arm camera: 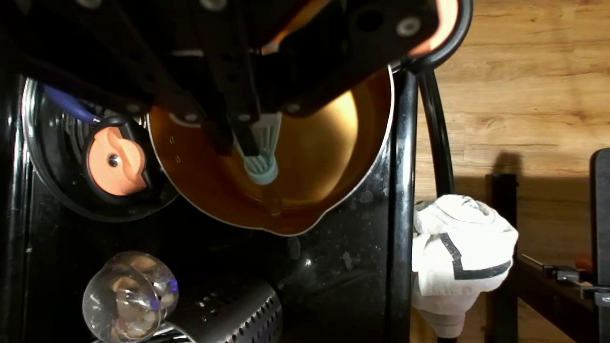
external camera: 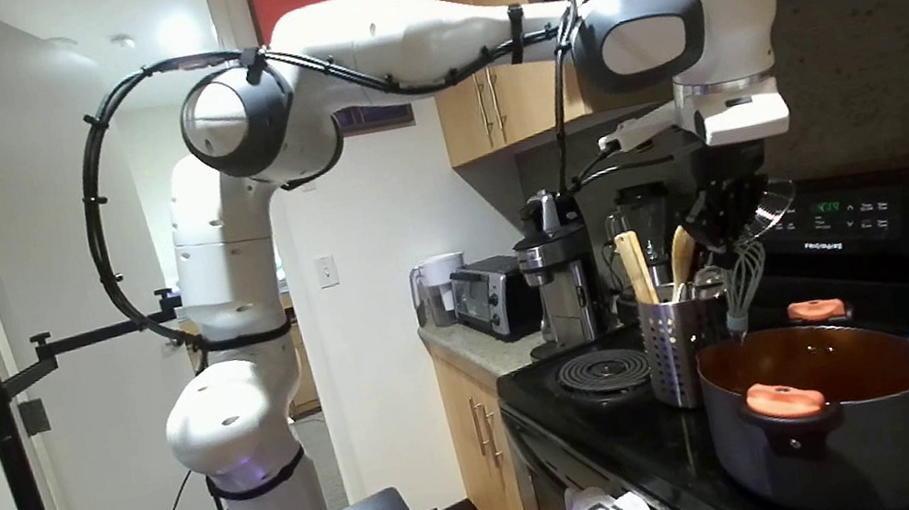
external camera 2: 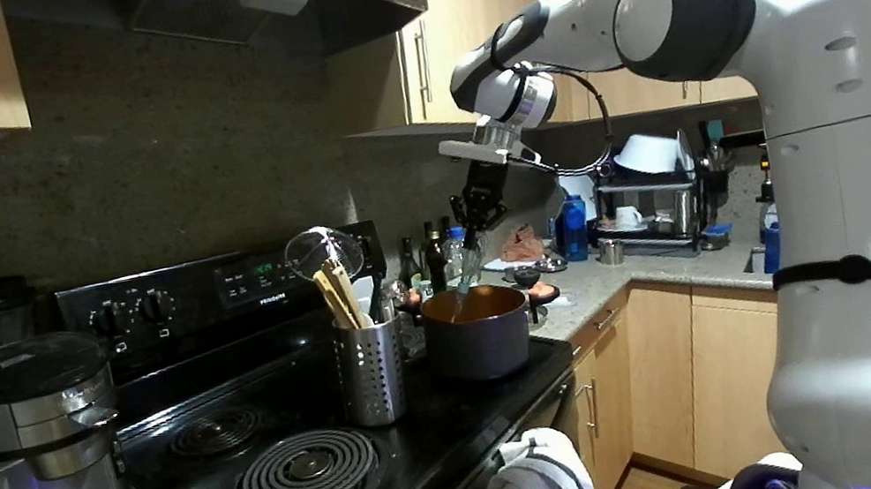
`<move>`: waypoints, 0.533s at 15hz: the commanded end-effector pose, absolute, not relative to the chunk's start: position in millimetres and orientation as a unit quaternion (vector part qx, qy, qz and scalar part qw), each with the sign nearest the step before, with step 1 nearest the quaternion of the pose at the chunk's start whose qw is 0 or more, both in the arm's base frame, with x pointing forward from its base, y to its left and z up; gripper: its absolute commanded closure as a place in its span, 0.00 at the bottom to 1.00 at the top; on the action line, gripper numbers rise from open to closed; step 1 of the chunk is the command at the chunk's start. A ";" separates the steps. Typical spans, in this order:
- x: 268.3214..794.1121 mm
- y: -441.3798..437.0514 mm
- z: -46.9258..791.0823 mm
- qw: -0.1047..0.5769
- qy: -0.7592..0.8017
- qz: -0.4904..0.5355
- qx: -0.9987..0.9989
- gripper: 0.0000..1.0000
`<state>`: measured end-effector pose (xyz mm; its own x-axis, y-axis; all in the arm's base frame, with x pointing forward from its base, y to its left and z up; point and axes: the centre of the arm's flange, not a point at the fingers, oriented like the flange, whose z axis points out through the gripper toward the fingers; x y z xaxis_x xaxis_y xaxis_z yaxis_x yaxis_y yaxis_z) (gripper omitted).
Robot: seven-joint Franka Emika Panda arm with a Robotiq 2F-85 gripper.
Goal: Put the whisk inside the pot
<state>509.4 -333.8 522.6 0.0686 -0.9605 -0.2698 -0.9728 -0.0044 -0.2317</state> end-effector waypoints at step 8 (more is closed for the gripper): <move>520.9 -338.0 522.5 0.173 0.683 0.018 -0.710 0.98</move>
